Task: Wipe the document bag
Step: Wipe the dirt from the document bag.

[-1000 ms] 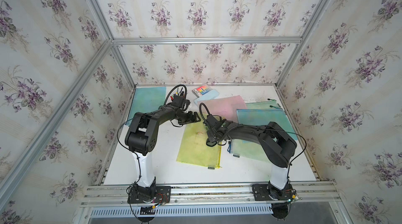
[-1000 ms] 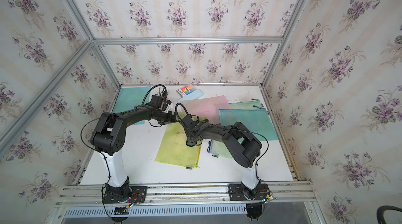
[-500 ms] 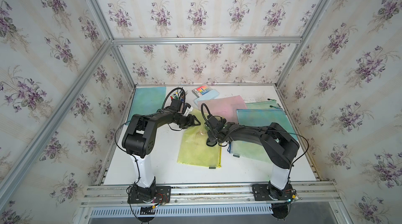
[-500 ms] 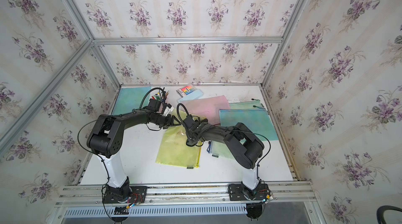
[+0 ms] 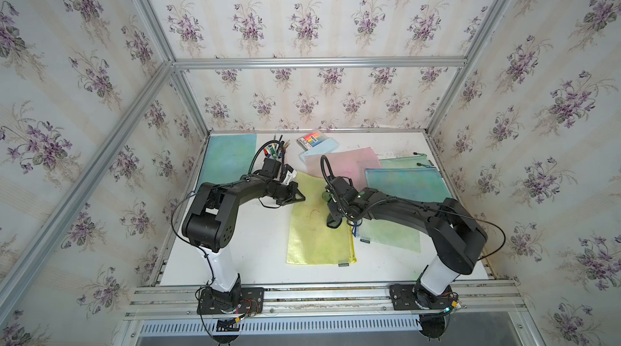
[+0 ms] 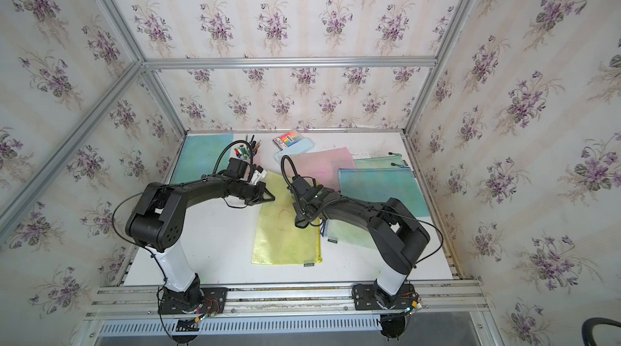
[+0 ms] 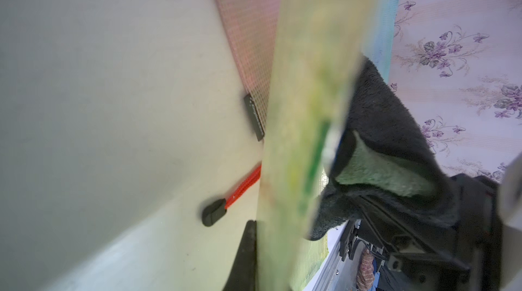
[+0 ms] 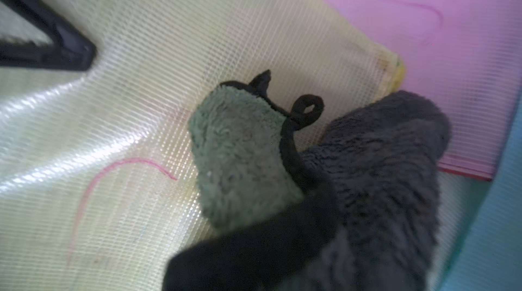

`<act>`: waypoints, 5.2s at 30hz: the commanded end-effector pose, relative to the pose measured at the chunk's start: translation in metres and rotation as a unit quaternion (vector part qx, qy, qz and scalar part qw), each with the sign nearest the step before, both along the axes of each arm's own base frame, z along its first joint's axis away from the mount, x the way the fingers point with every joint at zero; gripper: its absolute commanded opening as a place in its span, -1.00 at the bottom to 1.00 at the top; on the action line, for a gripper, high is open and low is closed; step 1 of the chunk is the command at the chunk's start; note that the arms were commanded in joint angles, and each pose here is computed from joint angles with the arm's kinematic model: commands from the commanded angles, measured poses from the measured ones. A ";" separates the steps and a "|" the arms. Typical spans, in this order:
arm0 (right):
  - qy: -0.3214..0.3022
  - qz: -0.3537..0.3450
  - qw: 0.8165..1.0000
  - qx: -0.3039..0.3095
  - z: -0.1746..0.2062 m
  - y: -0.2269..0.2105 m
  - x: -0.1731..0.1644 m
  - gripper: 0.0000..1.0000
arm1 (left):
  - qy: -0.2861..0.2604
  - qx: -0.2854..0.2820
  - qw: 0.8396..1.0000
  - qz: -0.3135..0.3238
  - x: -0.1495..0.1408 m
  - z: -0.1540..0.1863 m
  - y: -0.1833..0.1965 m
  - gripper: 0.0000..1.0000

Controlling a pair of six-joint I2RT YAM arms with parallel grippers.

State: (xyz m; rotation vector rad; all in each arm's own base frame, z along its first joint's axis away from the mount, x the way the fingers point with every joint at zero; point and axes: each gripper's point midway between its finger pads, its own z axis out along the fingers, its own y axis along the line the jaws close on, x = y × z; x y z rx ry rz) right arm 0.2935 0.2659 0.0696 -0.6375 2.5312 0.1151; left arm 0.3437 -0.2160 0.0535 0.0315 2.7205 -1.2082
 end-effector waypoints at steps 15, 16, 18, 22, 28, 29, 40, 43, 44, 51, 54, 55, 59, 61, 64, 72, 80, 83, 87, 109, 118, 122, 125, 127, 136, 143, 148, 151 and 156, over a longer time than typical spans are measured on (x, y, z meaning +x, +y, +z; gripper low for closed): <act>0.061 0.105 0.991 0.058 -0.016 0.048 -0.095 -0.77 | -0.026 0.077 0.989 0.121 -0.030 -0.017 -0.008 -1.00; 0.068 0.096 0.992 0.056 -0.027 0.045 -0.098 -0.77 | -0.024 0.077 0.989 0.123 -0.030 -0.020 -0.008 -1.00; 0.076 0.067 0.994 0.028 -0.046 0.031 -0.098 -0.78 | -0.016 0.072 0.990 0.117 -0.028 -0.024 -0.012 -1.00; 0.067 -0.018 0.998 -0.011 -0.058 -0.005 -0.083 -0.79 | -0.003 0.067 0.992 0.103 -0.029 -0.024 -0.018 -1.00; 0.073 -0.039 0.996 0.044 -0.038 0.007 -0.071 -0.76 | -0.003 0.058 0.995 0.079 -0.032 -0.024 -0.023 -1.00; 0.074 -0.012 0.996 0.056 -0.034 0.026 -0.076 -0.75 | -0.002 0.052 0.996 0.077 -0.032 -0.024 -0.025 -1.00; 0.068 0.008 0.998 0.014 -0.065 0.045 -0.092 -0.74 | 0.013 0.042 0.995 0.089 -0.033 -0.034 -0.026 -1.00; 0.055 -0.042 0.998 0.006 -0.071 0.007 -0.081 -0.74 | -0.004 0.052 0.995 0.086 -0.032 -0.033 -0.023 -1.00; 0.046 -0.061 0.997 -0.004 -0.068 -0.004 -0.076 -0.74 | -0.003 0.054 0.995 0.084 -0.032 -0.034 -0.022 -1.00; 0.062 -0.029 0.997 0.044 -0.051 0.057 -0.082 -0.74 | 0.005 0.043 0.996 0.075 -0.034 -0.028 -0.024 -1.00; 0.068 -0.005 0.997 0.033 -0.056 0.090 -0.097 -0.74 | 0.007 0.030 0.996 0.085 -0.032 -0.026 -0.025 -1.00; 0.074 -0.021 0.997 0.028 -0.059 0.088 -0.098 -0.74 | 0.009 0.023 0.995 0.092 -0.031 -0.026 -0.026 -1.00; 0.082 -0.114 0.990 0.014 -0.055 0.044 -0.089 -0.74 | 0.033 0.005 0.994 0.106 -0.031 -0.020 -0.026 -1.00; 0.075 -0.148 0.986 0.011 -0.049 0.018 -0.077 -0.72 | 0.033 0.004 0.993 0.109 -0.031 -0.016 -0.025 -1.00; 0.062 -0.182 0.981 0.002 -0.037 -0.013 -0.056 -0.73 | 0.022 0.007 0.993 0.120 -0.028 -0.013 -0.022 -1.00; 0.036 -0.016 0.997 0.065 -0.005 0.082 -0.066 -0.72 | 0.020 0.010 0.988 0.150 -0.024 -0.014 -0.020 -1.00; 0.099 -0.050 0.993 0.028 -0.083 0.050 -0.079 -0.75 | 0.038 -0.015 0.984 0.174 -0.021 -0.023 -0.024 -1.00; 0.095 -0.128 0.987 0.028 -0.093 -0.004 -0.069 -0.75 | 0.035 -0.009 0.986 0.165 -0.023 -0.021 -0.024 -1.00; 0.085 -0.204 0.975 -0.020 -0.105 -0.065 -0.059 -0.74 | 0.030 0.008 0.988 0.148 -0.028 -0.022 -0.021 -1.00; 0.092 -0.136 0.986 0.015 -0.092 -0.022 -0.096 -0.75 | 0.011 0.052 0.996 0.073 -0.043 -0.025 -0.018 -0.98; 0.122 -0.125 0.984 0.029 -0.100 -0.014 -0.108 -0.75 | 0.029 0.056 0.997 0.045 -0.088 -0.033 -0.015 -0.38; 0.123 -0.118 0.985 0.032 -0.100 -0.011 -0.108 -0.75 | 0.029 0.053 0.998 0.035 -0.106 -0.038 -0.022 -0.38; 0.124 -0.115 0.985 0.031 -0.100 -0.009 -0.107 -0.75 | 0.029 0.056 0.997 0.037 -0.111 -0.041 -0.025 -0.49; 0.116 -0.112 0.986 0.029 -0.096 -0.008 -0.104 -0.75 | 0.030 0.057 0.997 0.043 -0.113 -0.042 -0.025 -0.66; 0.038 -0.115 0.991 -0.056 -0.051 -0.049 -0.086 -0.76 | 0.061 0.076 0.995 0.022 -0.128 -0.041 -0.020 -1.00; 0.010 -0.096 0.995 0.020 -0.006 -0.045 -0.086 -0.74 | 0.094 0.078 0.992 -0.006 -0.149 -0.042 -0.018 -1.00; 0.006 -0.015 0.999 0.048 0.007 0.013 -0.097 -0.73 | 0.107 0.075 0.991 -0.025 -0.163 -0.046 -0.017 -1.00; 0.027 0.032 0.998 0.043 -0.012 0.053 -0.110 -0.73 | 0.109 0.068 0.991 -0.028 -0.167 -0.045 -0.018 -1.00; 0.048 0.033 0.998 0.019 -0.053 0.080 -0.107 -0.74 | 0.103 0.062 0.992 -0.039 -0.173 -0.041 -0.017 -1.00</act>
